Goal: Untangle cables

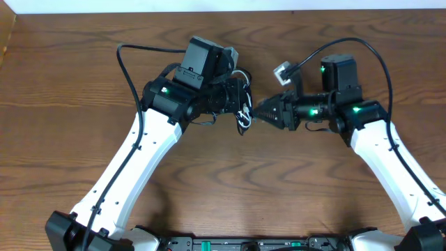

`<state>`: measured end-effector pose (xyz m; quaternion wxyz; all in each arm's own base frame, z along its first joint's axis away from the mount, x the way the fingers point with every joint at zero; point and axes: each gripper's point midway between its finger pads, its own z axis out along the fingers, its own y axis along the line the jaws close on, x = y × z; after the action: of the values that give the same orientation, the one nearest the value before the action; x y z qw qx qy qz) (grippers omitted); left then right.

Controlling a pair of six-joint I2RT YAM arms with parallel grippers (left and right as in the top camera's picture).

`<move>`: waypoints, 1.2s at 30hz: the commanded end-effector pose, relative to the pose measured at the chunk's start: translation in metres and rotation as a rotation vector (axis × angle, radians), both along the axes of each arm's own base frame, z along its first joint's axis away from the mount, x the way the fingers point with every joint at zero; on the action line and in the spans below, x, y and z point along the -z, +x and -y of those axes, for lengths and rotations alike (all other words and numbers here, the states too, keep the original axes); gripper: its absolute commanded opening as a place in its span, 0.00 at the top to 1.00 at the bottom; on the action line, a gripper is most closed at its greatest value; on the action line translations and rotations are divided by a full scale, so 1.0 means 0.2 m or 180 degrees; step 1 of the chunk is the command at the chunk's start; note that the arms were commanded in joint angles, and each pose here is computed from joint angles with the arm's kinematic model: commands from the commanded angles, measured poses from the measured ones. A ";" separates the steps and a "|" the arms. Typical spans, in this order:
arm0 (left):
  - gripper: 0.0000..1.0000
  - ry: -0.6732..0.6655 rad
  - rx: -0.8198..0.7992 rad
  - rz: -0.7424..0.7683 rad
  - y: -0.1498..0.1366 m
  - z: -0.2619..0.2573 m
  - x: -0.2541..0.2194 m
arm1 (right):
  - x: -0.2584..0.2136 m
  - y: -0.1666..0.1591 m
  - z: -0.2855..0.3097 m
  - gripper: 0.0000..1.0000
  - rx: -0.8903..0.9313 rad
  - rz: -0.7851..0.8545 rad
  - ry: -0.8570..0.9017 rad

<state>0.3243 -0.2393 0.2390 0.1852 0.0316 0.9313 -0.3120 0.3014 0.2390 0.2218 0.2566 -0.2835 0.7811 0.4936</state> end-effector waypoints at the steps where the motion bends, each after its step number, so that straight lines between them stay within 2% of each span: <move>1: 0.92 -0.0265 -0.0035 -0.0237 -0.03 0.04 -0.02 | -0.08 -0.10 -0.06 0.66 -0.0525 0.0570 0.0157; 5: 0.93 -0.0504 0.0042 -0.0383 -0.05 0.06 -0.06 | -0.05 -0.15 -0.09 0.70 -0.0722 0.0734 0.0105; 13: 0.92 -0.0872 0.0124 -0.0603 -0.07 0.05 -0.12 | -0.04 -0.20 -0.12 0.70 -0.0919 0.0913 0.0097; 15: 0.93 -0.0873 0.0123 -0.0613 -0.07 0.05 -0.12 | -0.04 -0.22 -0.13 0.76 -0.0949 0.0926 0.0103; 16: 0.92 -0.0889 0.0118 -0.0631 -0.08 0.05 -0.12 | -0.04 -0.22 -0.14 0.83 -0.0961 0.0933 0.0107; 17: 0.92 -0.0909 0.0104 -0.0662 -0.08 0.05 -0.12 | -0.05 -0.22 -0.14 0.96 -0.0966 0.0930 0.0113; 18: 0.93 -0.0909 0.0105 -0.0661 -0.08 0.05 -0.12 | -0.05 -0.22 -0.15 0.99 -0.0950 0.0902 0.0116; 20: 0.92 -0.0894 0.0098 -0.0644 -0.07 0.04 -0.12 | -0.05 -0.20 -0.14 0.99 -0.0839 0.0778 0.0095; 24: 0.92 -0.0539 -0.0157 -0.0426 0.01 -0.04 -0.06 | -0.04 -0.08 -0.08 0.99 -0.0263 0.0367 -0.0073; 31: 0.92 0.0746 -0.1192 0.0017 0.19 -0.44 0.10 | -0.15 0.06 0.23 0.99 0.1190 0.0157 -0.0560; 33: 0.92 0.0917 -0.1304 0.0058 0.20 -0.50 0.11 | -0.18 0.06 0.34 0.99 0.1690 0.0136 -0.0729; 36: 0.93 0.0947 -0.1307 0.0034 0.19 -0.51 0.12 | -0.23 0.03 0.44 0.99 0.2108 0.0197 -0.0853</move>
<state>0.3533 -0.1615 0.2169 0.2115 -0.1132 0.9524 -0.1882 0.2940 0.1833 0.2582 0.3444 -0.1661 0.8586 0.3416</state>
